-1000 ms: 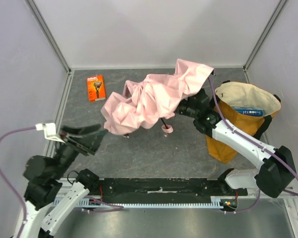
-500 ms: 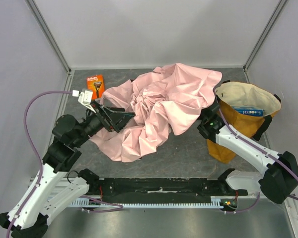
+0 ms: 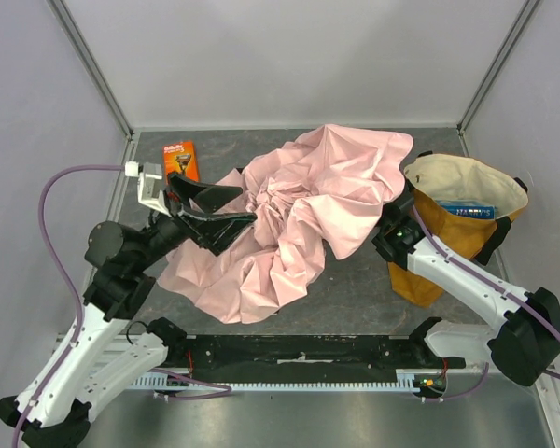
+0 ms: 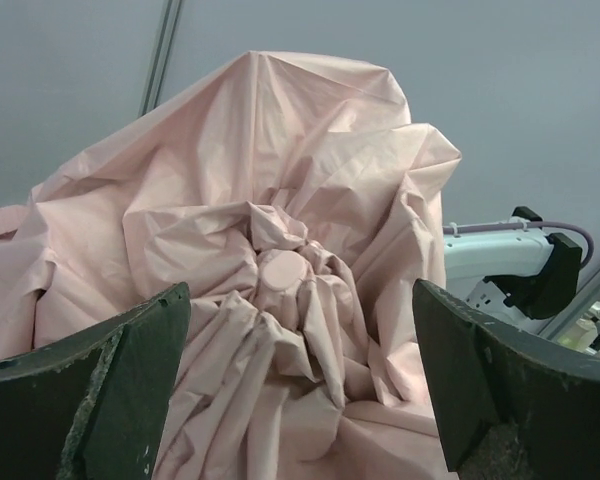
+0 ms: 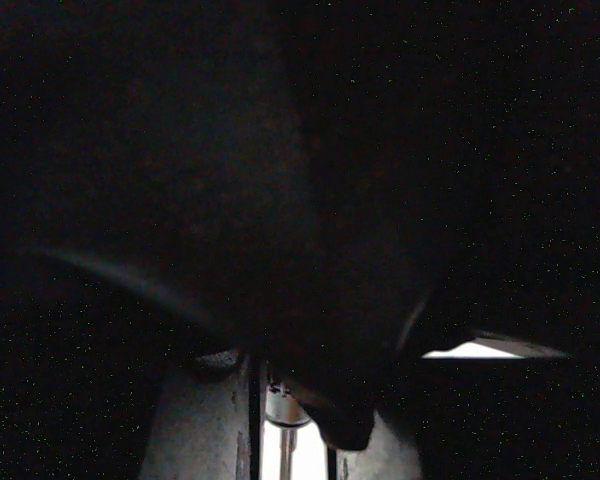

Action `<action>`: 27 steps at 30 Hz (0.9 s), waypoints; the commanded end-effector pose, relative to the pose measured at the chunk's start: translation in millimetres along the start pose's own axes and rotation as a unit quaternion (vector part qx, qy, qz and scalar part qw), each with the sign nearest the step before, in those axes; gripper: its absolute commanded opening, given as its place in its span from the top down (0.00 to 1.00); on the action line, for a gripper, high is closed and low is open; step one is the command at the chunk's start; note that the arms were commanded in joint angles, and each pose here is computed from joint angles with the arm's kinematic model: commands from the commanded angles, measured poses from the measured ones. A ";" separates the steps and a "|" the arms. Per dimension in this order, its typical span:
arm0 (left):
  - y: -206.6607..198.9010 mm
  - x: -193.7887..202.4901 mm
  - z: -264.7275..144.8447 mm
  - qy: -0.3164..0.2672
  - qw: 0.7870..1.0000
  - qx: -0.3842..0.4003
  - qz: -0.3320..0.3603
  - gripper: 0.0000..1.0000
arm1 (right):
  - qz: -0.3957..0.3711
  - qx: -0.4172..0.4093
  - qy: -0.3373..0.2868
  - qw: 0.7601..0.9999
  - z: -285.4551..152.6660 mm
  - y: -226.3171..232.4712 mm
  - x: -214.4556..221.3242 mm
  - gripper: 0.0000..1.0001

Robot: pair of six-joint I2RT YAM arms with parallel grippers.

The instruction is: Put away the umbrella

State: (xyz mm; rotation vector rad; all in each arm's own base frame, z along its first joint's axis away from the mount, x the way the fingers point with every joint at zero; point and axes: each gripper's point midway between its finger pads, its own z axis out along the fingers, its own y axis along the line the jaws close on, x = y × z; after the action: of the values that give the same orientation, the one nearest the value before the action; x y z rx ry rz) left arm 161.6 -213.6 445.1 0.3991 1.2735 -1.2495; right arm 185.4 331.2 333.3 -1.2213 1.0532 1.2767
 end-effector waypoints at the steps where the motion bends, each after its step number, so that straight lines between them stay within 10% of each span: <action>1: 7.5 1.3 19.2 -0.003 1.000 0.013 -0.009 0.04 | -0.047 -0.013 -0.041 0.998 2.2 3.2 -36.6 1.00; 14: -2.7 19.9 57.4 0.016 0.993 0.118 -0.016 0.04 | -0.032 -0.025 -0.058 0.998 9.1 4.3 -43.5 1.00; 17: 5.3 20.8 61.2 0.014 0.995 0.100 -0.025 0.19 | -0.030 -0.036 -0.048 0.998 10.9 8.0 -40.5 1.00; 22: 0.0 13.2 60.5 0.004 0.994 0.108 -0.014 0.75 | -0.005 -0.015 -0.021 1.000 10.9 3.6 -19.7 0.99; 24: 2.6 11.9 58.5 -0.001 0.995 0.099 -0.003 0.95 | 0.028 0.001 -0.003 1.000 9.4 0.2 -5.3 0.79; 27: 15.1 5.2 53.7 -0.016 0.998 0.053 0.023 0.98 | 0.105 0.107 0.018 0.989 -3.7 -19.3 26.3 0.12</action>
State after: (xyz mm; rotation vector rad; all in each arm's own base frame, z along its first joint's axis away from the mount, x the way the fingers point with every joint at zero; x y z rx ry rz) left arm 199.0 -271.4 426.0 0.5432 1.2494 -1.3748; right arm 182.2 339.4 322.6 -1.1819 1.1665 1.3821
